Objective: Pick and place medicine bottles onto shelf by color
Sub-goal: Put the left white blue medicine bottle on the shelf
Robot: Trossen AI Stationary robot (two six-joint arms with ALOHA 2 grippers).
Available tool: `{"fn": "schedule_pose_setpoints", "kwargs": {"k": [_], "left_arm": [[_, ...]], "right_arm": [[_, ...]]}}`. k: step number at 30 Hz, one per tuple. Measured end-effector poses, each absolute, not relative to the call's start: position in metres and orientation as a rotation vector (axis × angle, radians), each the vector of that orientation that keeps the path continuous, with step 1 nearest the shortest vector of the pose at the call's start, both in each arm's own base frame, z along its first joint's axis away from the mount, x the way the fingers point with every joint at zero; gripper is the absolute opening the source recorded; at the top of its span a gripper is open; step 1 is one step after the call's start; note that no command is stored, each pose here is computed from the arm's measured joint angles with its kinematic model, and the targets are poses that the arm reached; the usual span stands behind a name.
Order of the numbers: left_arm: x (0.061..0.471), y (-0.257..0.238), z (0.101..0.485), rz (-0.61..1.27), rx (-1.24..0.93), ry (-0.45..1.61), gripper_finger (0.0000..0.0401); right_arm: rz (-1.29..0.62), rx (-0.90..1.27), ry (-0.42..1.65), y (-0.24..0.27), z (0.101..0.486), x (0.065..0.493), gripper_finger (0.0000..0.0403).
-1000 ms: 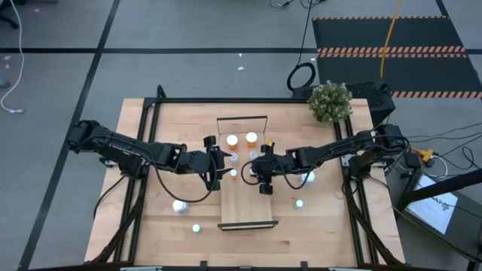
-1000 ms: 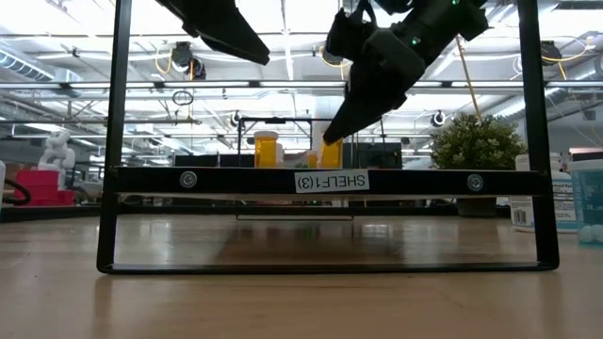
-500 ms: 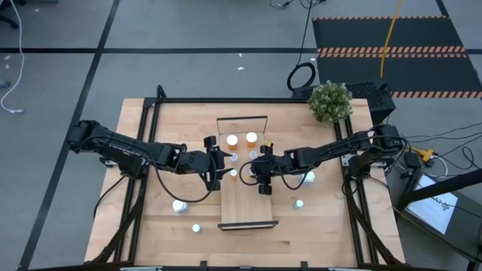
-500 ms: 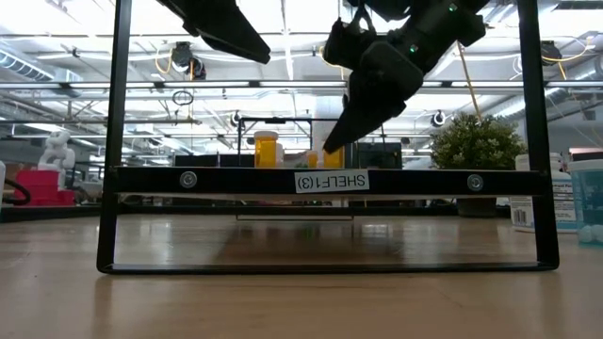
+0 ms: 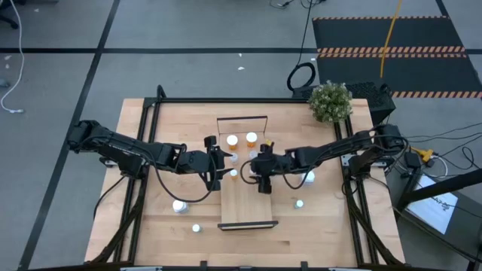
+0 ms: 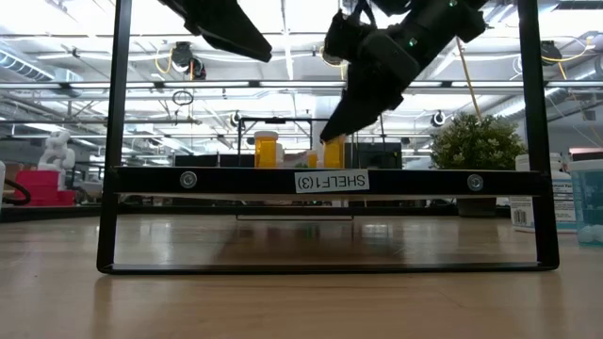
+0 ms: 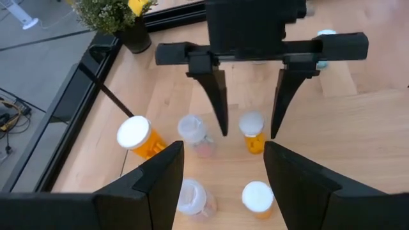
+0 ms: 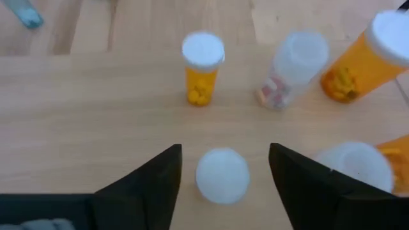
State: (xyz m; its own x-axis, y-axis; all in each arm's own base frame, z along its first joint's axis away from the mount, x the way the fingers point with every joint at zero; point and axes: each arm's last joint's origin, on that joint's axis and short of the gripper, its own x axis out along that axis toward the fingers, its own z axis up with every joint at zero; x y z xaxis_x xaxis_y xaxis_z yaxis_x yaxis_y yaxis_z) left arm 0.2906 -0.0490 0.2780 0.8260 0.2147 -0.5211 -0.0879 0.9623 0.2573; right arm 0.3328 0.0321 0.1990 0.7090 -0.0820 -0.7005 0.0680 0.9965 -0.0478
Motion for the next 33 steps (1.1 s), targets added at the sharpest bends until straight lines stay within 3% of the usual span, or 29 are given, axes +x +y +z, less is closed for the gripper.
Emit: {"fn": "schedule_pose_setpoints", "kwargs": {"k": [8,14,21,33], "left_arm": [[0.290,-0.054,0.278,0.134,0.219,0.577,0.0218],[0.277,-0.070,0.286,0.082,0.228,0.567,0.0218],[0.251,-0.076,0.295,0.152,0.185,0.602,0.0218],[0.206,-0.112,0.276,0.171,0.054,0.842,0.0218]], "right_arm": [[-0.072,-0.012,0.709,0.034,0.223,0.323,0.0267],[-0.035,-0.022,0.675,0.043,0.244,0.308,0.0263],[-0.004,-0.038,0.664,0.049,0.266,0.285,0.0252],[0.014,-0.016,0.645,0.058,0.289,0.256,0.0251]]}}
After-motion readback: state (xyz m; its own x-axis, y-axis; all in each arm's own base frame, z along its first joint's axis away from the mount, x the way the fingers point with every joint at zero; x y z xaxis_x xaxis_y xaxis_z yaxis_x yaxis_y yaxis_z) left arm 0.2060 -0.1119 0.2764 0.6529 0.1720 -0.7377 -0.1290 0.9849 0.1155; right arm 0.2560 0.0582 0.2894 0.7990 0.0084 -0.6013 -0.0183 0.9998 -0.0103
